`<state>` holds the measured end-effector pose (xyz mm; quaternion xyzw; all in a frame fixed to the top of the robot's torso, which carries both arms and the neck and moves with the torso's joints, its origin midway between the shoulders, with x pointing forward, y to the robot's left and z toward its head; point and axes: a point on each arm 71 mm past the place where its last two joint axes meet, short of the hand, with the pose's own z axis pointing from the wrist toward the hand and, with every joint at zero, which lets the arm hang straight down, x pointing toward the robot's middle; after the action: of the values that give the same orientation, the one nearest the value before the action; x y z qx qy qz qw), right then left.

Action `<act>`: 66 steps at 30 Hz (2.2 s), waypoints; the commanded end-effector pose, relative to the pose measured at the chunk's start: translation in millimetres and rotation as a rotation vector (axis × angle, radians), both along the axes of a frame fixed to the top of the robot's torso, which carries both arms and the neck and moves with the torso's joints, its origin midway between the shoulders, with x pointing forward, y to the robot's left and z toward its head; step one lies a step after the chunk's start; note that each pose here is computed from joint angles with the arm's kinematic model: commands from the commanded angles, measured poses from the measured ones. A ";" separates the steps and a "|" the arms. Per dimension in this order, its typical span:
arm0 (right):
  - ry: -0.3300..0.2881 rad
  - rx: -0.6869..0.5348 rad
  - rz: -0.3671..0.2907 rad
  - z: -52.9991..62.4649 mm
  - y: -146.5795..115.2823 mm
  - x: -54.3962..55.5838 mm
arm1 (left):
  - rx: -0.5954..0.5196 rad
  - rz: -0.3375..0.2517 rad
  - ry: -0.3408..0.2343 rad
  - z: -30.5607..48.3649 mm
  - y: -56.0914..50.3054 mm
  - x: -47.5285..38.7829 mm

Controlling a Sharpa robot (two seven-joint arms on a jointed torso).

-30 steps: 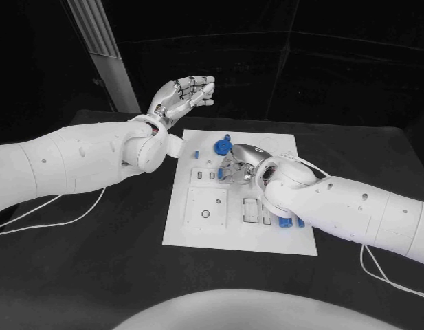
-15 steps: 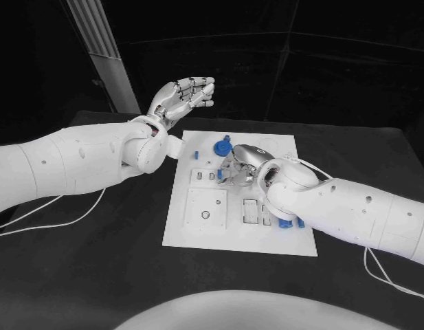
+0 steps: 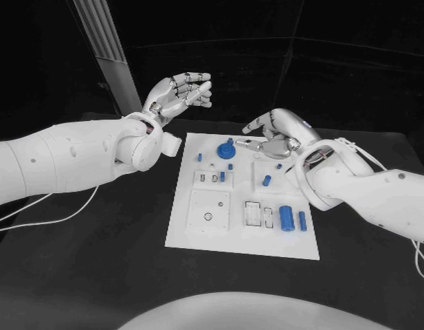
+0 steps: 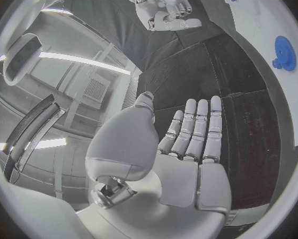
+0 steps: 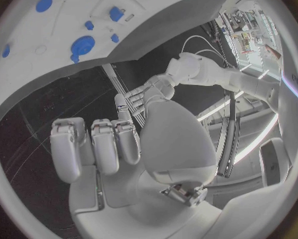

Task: Assemble the parts on the task board

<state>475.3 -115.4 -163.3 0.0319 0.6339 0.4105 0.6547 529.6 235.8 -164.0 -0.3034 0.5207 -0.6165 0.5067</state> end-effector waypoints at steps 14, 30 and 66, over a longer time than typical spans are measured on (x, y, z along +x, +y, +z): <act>0.404 0.578 0.008 -0.3 -58.8 6.4 | 0.481 -0.120 -0.037 29.0 -8.5 -14.6; 0.438 0.593 -0.025 -11.3 -77.5 16.9 | 0.850 -0.254 0.206 -0.8 -37.7 -16.4; 0.491 0.573 -0.065 -23.7 -83.6 23.0 | 1.197 -0.319 0.615 -40.1 -55.1 -8.5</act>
<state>498.4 -200.2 -186.9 0.3303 0.6261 0.5285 0.4685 522.6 180.2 -202.4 -0.0603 0.9202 -0.1958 0.3335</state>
